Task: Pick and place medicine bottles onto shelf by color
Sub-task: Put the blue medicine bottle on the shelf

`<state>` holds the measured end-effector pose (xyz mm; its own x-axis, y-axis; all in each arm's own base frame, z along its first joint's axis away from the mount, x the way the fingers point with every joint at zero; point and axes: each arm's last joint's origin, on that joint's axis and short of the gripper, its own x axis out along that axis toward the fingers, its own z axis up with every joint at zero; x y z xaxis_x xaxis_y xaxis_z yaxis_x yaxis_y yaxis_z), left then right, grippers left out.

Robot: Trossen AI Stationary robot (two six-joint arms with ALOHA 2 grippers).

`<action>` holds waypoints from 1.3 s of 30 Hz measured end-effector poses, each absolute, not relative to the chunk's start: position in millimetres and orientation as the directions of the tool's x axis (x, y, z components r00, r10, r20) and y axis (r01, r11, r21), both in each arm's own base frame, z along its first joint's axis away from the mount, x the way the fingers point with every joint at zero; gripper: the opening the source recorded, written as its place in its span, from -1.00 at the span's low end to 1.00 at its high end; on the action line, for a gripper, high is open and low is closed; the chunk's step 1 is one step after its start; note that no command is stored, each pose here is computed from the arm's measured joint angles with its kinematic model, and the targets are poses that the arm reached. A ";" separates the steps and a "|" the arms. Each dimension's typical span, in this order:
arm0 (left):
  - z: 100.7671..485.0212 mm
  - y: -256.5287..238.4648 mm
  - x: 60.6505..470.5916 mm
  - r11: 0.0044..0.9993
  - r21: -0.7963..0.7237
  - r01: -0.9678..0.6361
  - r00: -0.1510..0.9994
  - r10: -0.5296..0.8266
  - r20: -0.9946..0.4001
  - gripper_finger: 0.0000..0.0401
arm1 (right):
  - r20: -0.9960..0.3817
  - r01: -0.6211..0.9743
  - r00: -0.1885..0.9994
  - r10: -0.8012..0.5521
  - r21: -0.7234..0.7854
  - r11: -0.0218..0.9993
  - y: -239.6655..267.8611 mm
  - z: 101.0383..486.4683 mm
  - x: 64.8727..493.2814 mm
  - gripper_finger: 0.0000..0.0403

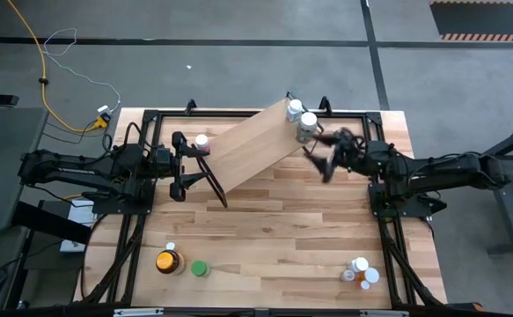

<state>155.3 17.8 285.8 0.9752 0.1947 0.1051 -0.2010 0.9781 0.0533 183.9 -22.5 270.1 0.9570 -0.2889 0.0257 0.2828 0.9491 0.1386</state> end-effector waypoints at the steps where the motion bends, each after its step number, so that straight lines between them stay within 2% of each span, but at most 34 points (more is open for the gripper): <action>1: 285.8 17.8 155.3 0.978 0.053 -0.201 0.975 0.195 0.105 0.30 | 0.011 0.197 0.980 -0.201 0.138 0.971 -18.7 269.6 184.6 0.58; 3: 285.9 17.8 155.3 0.978 0.053 -0.201 0.975 0.195 0.105 0.30 | -0.098 0.089 0.993 -0.072 0.187 0.978 -10.3 267.4 184.9 0.58; 5: 285.8 17.8 155.3 0.978 0.053 -0.201 0.975 0.195 0.105 0.30 | -0.283 0.090 0.959 -0.012 0.267 0.960 -1.1 269.1 182.2 0.58; 9: 285.8 18.2 155.2 0.976 0.052 -0.213 0.973 0.206 0.105 0.30 | -0.648 0.287 0.761 0.020 0.364 0.886 21.5 273.8 169.0 0.58; 15: 286.2 18.3 155.1 0.974 0.051 -0.220 0.971 0.213 0.109 0.30 | -0.897 0.554 0.429 0.107 0.355 0.753 69.1 271.9 158.5 0.58; 21: 288.4 18.3 154.8 0.974 0.051 -0.221 0.968 0.213 0.132 0.30 | -0.952 0.644 0.186 0.243 0.305 0.701 121.8 262.2 158.8 0.58; 30: 286.9 18.3 155.0 0.974 0.060 -0.221 0.970 0.213 0.117 0.30 | -0.975 0.755 0.029 0.220 0.166 0.634 171.9 247.1 168.5 0.58; 36: 281.5 18.3 155.6 0.977 0.037 -0.212 0.976 0.210 0.061 0.30 | -0.955 0.791 -0.130 0.267 0.063 0.609 196.2 234.5 172.2 0.58; 39: 281.3 18.3 155.6 0.977 0.030 -0.211 0.976 0.209 0.059 0.30 | -0.948 0.819 -0.168 0.269 0.017 0.573 201.5 230.4 172.9 0.58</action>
